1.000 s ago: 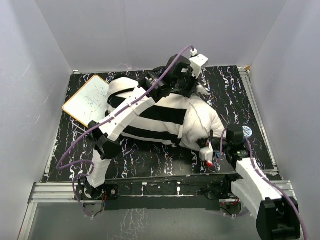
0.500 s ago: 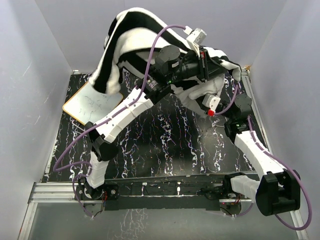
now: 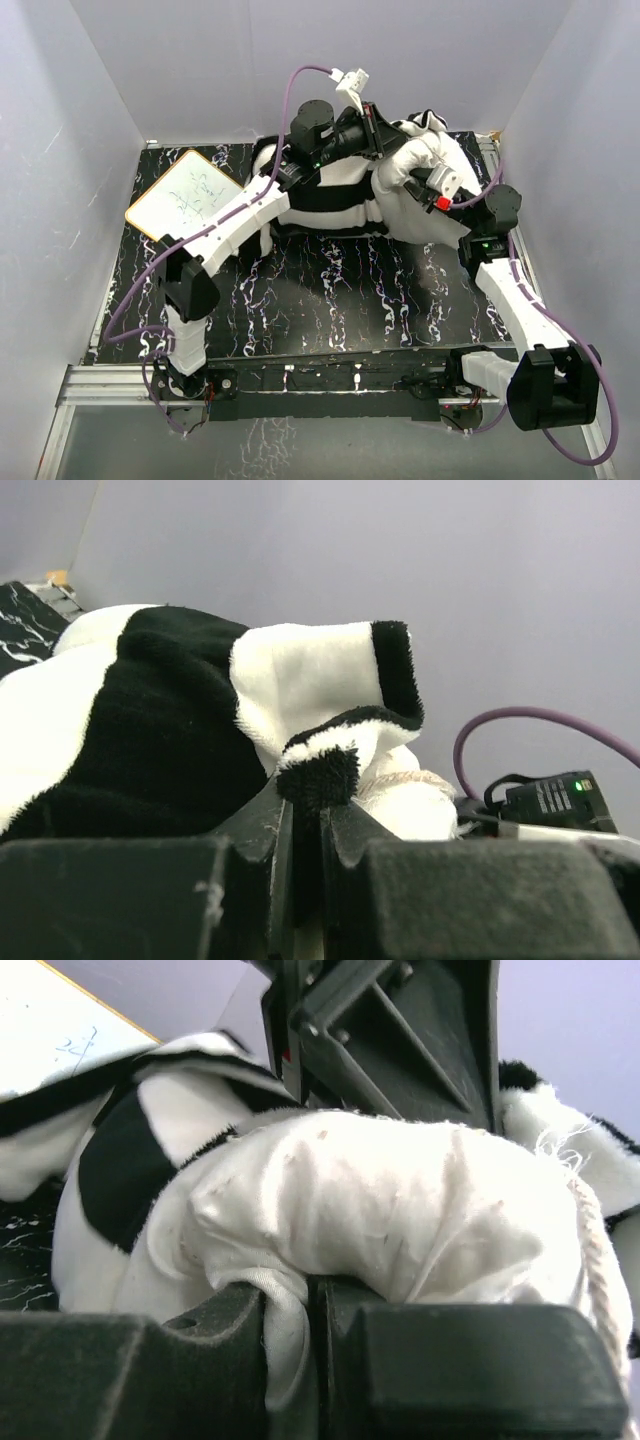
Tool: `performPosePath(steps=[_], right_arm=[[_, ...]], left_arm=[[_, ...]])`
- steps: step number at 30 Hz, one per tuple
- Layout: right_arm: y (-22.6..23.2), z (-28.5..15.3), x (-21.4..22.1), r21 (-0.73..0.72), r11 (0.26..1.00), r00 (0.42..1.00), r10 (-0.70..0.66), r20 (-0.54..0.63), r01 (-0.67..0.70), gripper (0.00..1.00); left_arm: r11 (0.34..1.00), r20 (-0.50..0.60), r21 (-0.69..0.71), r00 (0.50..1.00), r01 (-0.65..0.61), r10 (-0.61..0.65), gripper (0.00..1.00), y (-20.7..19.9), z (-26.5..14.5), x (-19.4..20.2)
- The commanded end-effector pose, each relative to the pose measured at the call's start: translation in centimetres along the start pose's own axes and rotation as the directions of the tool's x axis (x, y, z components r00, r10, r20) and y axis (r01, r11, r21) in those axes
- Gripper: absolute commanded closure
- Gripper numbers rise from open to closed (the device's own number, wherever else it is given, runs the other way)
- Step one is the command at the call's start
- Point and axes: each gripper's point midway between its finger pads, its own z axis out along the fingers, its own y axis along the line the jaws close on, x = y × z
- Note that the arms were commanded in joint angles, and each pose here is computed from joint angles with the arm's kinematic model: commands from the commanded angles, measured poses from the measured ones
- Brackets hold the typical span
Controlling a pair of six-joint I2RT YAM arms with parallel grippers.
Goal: Put the pillow into the pillowcase
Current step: Stuff the pillow into the pillowcase.
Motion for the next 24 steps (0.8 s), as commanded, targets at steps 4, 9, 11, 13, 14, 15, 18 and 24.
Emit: performPosePath(steps=[4,9,11,13,14,15,18,24], right_arm=[[-1.6,1.8,-0.6,0.074,0.996,0.999,-0.05,-0.006,0.05,0.92],[4.4,0.0,3.9,-0.063,0.984,0.978,0.158,-0.14,-0.168,0.91],[5.5,-1.9,6.8,0.009,0.955,0.931,0.291,-0.219,-0.297,0.9],[5.9,-4.0,10.0,0.092,0.903,0.859,0.427,-0.283,-0.419,0.88],[6.6,-4.9,11.6,0.111,0.873,0.815,0.485,-0.318,-0.476,0.87],[6.9,-6.2,13.4,0.141,0.842,0.766,0.534,-0.358,-0.521,0.86],[8.2,-9.0,17.1,0.177,0.767,0.645,0.622,-0.444,-0.617,0.84],[7.9,-11.7,18.8,0.185,0.739,0.595,0.642,-0.482,-0.647,0.6]], left_arm=[[0.878,-0.338,0.389,0.93,0.279,-0.146,1.0,-13.0,1.6,8.7],[0.876,-0.335,0.331,0.911,0.351,-0.239,1.0,-8.5,1.4,9.7],[0.87,-0.327,0.285,0.894,0.403,-0.307,1.0,-4.8,0.8,10.2],[0.865,-0.34,0.251,0.877,0.434,-0.341,1.0,-2.3,0.5,11.3],[0.865,-0.347,0.234,0.869,0.445,-0.353,1.0,-1.1,0.5,12.0],[0.862,-0.362,0.215,0.857,0.458,-0.365,1.0,0.2,0.7,13.2],[0.84,-0.393,0.182,0.821,0.511,-0.415,1.0,2.6,1.2,16.0],[0.809,-0.371,0.21,0.81,0.55,-0.454,1.0,4.1,3.1,16.7]])
